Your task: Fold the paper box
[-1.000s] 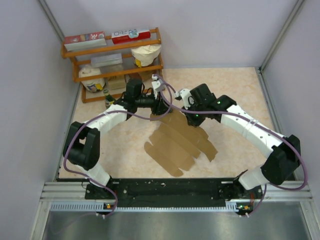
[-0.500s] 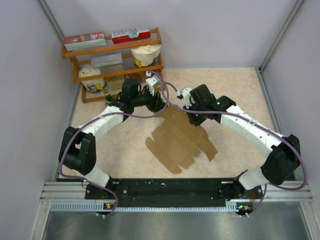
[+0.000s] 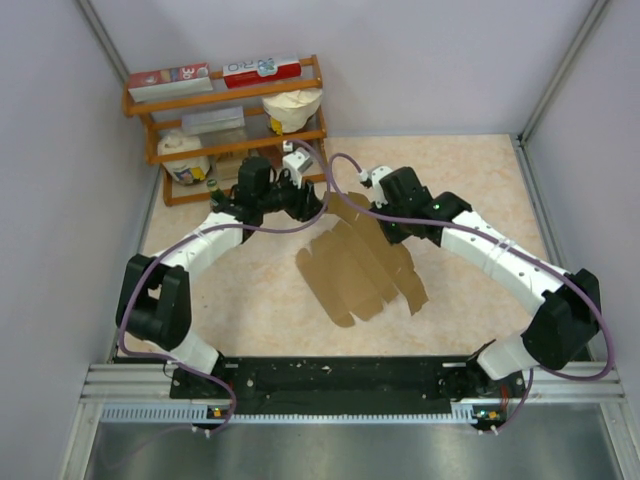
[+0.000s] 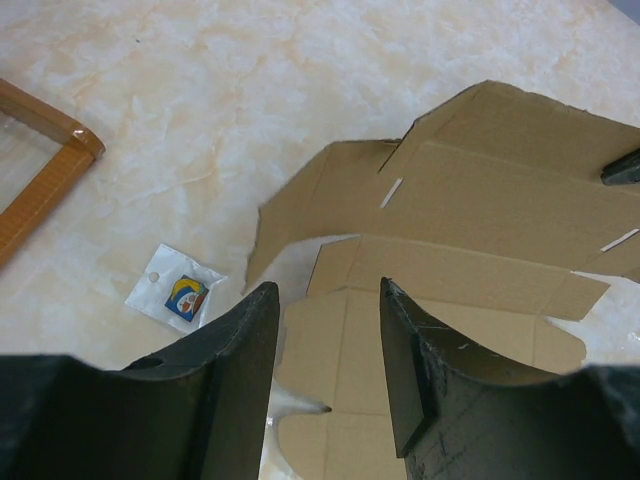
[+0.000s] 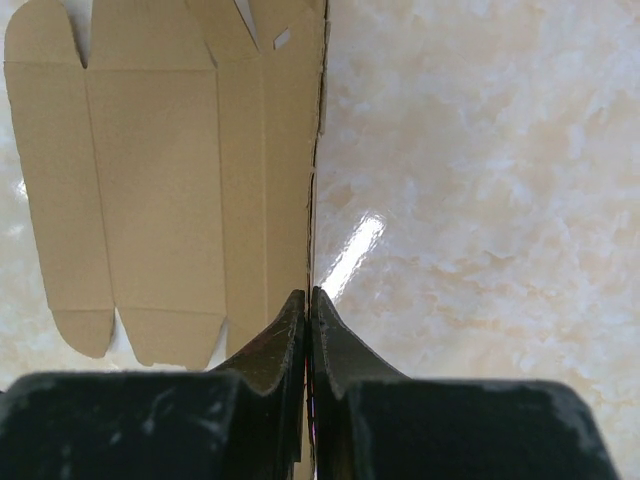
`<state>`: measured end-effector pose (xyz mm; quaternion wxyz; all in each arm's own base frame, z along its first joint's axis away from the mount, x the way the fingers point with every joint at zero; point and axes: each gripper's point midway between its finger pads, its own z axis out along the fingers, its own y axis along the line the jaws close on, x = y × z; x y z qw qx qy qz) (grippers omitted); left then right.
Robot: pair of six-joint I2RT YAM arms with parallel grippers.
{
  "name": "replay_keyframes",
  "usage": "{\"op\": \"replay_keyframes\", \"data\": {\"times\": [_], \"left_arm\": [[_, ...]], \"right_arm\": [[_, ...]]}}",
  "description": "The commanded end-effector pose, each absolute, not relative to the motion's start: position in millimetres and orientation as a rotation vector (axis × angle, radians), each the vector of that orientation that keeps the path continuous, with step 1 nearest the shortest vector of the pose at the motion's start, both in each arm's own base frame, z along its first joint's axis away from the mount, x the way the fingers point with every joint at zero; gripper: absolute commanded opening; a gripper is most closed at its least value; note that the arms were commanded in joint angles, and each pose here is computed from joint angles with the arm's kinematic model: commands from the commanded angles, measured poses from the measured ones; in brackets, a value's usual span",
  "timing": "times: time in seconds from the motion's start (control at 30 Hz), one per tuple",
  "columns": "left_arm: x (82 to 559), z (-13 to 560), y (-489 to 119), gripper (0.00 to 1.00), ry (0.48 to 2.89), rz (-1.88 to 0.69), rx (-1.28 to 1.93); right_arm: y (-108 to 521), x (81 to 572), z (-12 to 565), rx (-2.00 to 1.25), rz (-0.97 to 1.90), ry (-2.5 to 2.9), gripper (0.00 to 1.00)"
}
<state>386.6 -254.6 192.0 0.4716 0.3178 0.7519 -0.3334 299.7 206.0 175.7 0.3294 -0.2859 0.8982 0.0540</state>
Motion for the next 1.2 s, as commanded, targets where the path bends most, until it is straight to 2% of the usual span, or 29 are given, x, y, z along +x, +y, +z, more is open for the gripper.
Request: {"op": "replay_keyframes", "data": {"times": [0.0, 0.67, 1.17], "left_arm": [[389, 221, -248, 0.50, 1.762, -0.792, 0.742], [393, 240, -226, 0.51, 1.743, -0.779, 0.640], [396, 239, -219, 0.55, 1.771, -0.763, 0.613]], "right_arm": [[214, 313, 186, -0.679, 0.137, 2.292, 0.00], [229, 316, 174, -0.732, 0.197, 2.268, 0.00], [207, 301, 152, -1.081, 0.040, 2.280, 0.00]]}}
